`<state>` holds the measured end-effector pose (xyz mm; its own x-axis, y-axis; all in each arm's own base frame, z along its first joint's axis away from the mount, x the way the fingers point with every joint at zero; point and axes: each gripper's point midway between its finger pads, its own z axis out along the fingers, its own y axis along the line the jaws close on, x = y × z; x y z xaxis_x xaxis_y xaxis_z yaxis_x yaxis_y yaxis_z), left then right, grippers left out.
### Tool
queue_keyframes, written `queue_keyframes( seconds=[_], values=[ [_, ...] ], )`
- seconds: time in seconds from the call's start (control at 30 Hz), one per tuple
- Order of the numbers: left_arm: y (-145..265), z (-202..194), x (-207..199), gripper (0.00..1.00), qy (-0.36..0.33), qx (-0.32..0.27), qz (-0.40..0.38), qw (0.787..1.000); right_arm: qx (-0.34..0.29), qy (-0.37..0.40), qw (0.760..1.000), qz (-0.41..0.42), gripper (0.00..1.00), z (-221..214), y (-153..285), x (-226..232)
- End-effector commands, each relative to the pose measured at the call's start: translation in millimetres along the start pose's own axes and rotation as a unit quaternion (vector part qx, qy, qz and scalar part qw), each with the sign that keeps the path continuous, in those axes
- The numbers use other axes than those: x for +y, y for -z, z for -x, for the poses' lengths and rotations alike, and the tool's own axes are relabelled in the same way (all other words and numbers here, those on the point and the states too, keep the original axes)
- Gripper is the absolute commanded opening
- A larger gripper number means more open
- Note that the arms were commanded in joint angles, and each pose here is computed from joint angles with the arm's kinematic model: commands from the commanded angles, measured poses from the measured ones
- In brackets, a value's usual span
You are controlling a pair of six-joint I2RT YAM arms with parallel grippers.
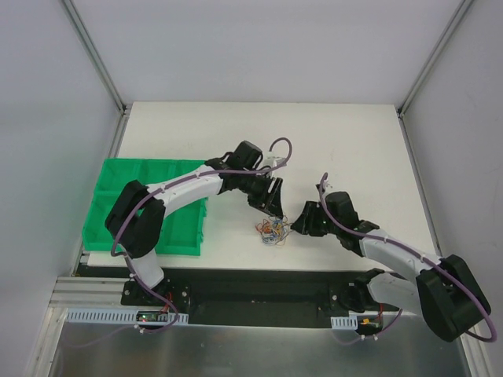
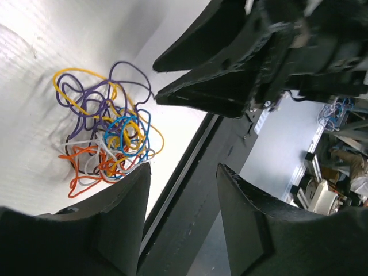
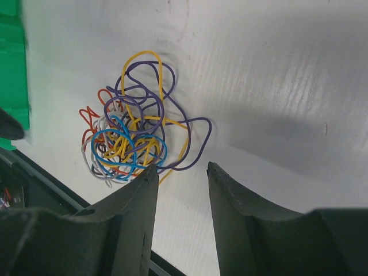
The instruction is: Untangle the cables
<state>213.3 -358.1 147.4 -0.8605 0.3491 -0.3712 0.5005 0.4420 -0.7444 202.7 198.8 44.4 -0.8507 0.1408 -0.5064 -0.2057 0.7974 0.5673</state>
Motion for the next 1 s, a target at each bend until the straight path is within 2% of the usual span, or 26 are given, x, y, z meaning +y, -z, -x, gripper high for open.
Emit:
queue_keyframes(
  seconds=[0.0, 0.1, 0.27, 0.4, 0.5, 0.57, 0.6, 0.67, 0.73, 0.83, 0.97],
  values=[
    [-6.5, -5.1, 8.2, 0.58, -0.001, 0.017, 0.033, 0.999, -0.027, 0.021, 0.999, 0.004, 0.43, 12.5, -2.2, 5.6],
    [-14.5, -10.6, 20.5, 0.65, 0.006, 0.024, 0.056, 0.998, -0.018, 0.021, 1.0, 0.008, 0.43, 10.8, -7.6, 10.3],
    [-27.0, -21.4, 27.7, 0.45, 0.017, 0.055, 0.06, 0.997, -0.016, 0.013, 1.0, 0.022, 0.38, 5.9, -15.3, 13.1],
    [-34.3, -30.2, 31.9, 0.41, 0.013, 0.071, 0.074, 0.995, -0.021, 0.004, 1.0, 0.014, 0.3, 8.1, -17.6, 10.7],
    [-42.5, -36.0, 28.5, 0.42, 0.017, 0.09, 0.063, 0.994, -0.035, -0.011, 0.999, 0.009, 0.19, 10.5, -21.5, 7.1],
    [-47.7, -40.1, 28.3, 0.42, 0.02, 0.101, 0.059, 0.993, -0.037, -0.02, 0.999, 0.004, 0.07, 12.4, -24.2, 6.1],
    [-48.8, -40.2, 29.1, 0.36, 0.021, 0.103, 0.059, 0.993, -0.042, -0.024, 0.999, -0.002, 0.01, 14.4, -24.0, 4.6],
    [-48.0, -37.1, 26.6, 0.11, 0.012, 0.104, 0.056, 0.993, -0.068, -0.032, 0.996, -0.042, 0.01, 20.6, -18.8, -9.2],
    [-44.1, -31.2, 25.1, 0.0, 0.002, 0.099, 0.062, 0.993, -0.105, -0.035, 0.989, -0.098, 0.01, 29.4, -5.5, -29.2],
    [-31.3, -20.2, 21.6, 0.0, -0.029, 0.077, 0.085, 0.993, -0.162, -0.03, 0.968, -0.187, 0.01, 44.1, 28.0, -57.1],
    [-4.5, -2.2, 12.4, 0.0, -0.088, 0.025, 0.122, 0.988, -0.183, -0.01, 0.949, -0.258, 0.01, 47.7, 64.0, -78.1]
  ],
)
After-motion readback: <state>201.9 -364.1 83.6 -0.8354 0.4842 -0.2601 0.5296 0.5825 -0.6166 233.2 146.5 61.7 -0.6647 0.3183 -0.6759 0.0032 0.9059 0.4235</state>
